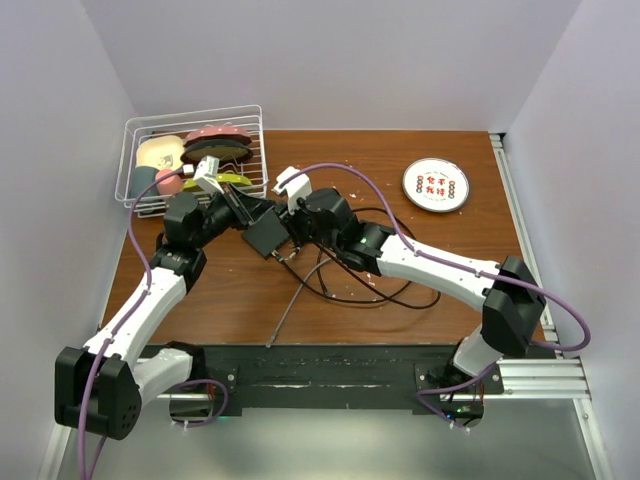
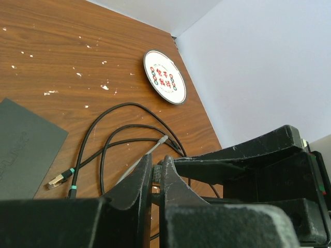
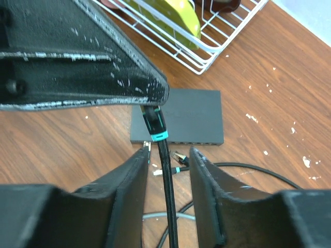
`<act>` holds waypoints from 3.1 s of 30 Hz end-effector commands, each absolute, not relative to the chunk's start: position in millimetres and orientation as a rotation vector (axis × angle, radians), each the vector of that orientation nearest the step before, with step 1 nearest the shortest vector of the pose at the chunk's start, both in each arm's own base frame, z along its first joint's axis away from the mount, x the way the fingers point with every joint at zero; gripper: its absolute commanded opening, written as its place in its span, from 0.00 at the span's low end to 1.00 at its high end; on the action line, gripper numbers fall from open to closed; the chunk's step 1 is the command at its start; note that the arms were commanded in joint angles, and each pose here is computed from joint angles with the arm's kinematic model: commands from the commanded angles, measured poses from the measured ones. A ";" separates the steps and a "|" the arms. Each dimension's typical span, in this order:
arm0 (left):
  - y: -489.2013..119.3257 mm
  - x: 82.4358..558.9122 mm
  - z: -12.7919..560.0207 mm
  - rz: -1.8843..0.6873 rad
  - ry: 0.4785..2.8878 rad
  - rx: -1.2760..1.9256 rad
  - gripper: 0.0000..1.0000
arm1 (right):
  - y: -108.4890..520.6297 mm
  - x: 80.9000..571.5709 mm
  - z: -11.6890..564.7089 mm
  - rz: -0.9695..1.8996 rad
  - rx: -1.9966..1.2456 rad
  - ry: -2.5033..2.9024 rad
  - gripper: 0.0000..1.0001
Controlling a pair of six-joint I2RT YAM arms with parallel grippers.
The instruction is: Insert the plug into the switch port
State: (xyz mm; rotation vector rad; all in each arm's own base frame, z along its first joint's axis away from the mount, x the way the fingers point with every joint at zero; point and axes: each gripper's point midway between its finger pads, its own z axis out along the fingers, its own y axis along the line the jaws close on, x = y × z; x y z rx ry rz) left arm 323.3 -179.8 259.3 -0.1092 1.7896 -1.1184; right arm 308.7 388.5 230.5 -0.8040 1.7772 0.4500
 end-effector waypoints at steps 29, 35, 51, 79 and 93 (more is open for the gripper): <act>-151.0 333.0 284.8 -0.872 1.727 -0.082 1.00 | 384.0 314.4 240.5 0.450 -0.689 1.752 0.00; -122.7 343.3 271.8 -0.660 1.772 -0.133 1.00 | 386.4 314.6 209.8 0.461 -0.742 1.806 0.00; -115.2 362.7 232.0 -0.579 1.862 -0.162 1.00 | 398.1 303.0 47.6 0.521 -0.930 2.116 0.00; -158.6 407.9 40.9 -0.504 2.276 -0.079 0.67 | 267.3 384.3 -15.9 0.218 -0.352 2.521 0.00; -156.6 403.0 19.2 -0.486 2.351 -0.103 0.66 | 146.8 428.6 19.3 -0.012 0.052 2.516 0.00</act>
